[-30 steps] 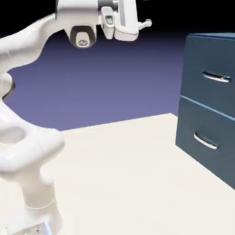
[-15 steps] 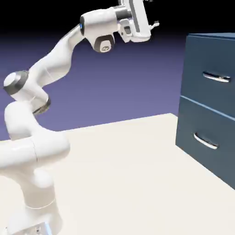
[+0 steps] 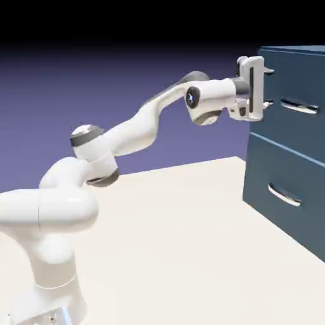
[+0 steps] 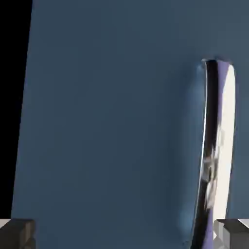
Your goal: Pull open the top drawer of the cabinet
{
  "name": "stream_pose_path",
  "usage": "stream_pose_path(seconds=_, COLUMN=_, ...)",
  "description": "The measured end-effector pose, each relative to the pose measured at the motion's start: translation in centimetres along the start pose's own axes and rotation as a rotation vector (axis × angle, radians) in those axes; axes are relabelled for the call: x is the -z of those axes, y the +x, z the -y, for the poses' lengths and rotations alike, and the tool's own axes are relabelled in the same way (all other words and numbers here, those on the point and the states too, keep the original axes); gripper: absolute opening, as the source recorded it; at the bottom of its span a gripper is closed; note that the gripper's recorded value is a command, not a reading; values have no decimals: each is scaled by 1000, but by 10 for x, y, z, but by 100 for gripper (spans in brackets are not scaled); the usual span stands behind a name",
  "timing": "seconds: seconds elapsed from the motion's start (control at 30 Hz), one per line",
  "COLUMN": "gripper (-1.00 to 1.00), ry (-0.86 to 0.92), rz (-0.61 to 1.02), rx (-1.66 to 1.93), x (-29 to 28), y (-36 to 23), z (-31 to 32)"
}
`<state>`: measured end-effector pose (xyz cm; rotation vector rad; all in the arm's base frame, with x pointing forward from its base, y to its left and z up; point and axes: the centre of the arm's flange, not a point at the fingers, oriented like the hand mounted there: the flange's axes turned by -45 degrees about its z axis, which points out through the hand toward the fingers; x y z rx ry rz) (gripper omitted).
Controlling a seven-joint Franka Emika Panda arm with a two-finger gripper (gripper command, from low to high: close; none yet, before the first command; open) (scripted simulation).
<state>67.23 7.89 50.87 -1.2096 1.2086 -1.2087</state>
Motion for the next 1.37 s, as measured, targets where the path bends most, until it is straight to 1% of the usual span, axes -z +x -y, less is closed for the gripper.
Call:
stream_pose_path(seconds=0.03, gripper=0, ry=0, rz=0, rx=0, x=0, y=0, z=0)
stream_pose_path(seconds=0.27, gripper=0, ry=0, rz=0, rx=0, x=-50, y=0, z=0)
stream_pose_path(seconds=0.3, gripper=-100, ry=0, rz=0, rx=0, x=-50, y=0, z=0)
stream_pose_path(seconds=0.37, gripper=-100, ry=0, rz=0, rx=0, x=-50, y=0, z=0)
stream_pose_path(seconds=0.7, gripper=-100, ry=1, rz=0, rx=0, x=24, y=0, z=0)
stream_pose_path(seconds=1.0, gripper=-100, ry=2, rz=0, rx=0, x=108, y=0, z=0)
stream_pose_path(seconds=1.27, gripper=-100, ry=2, rz=1, rx=0, x=197, y=0, z=0)
stream_pose_path(seconds=1.3, gripper=100, ry=2, rz=1, rx=0, x=199, y=0, z=0)
stream_pose_path(seconds=1.37, gripper=100, ry=0, rz=0, rx=0, x=199, y=0, z=0)
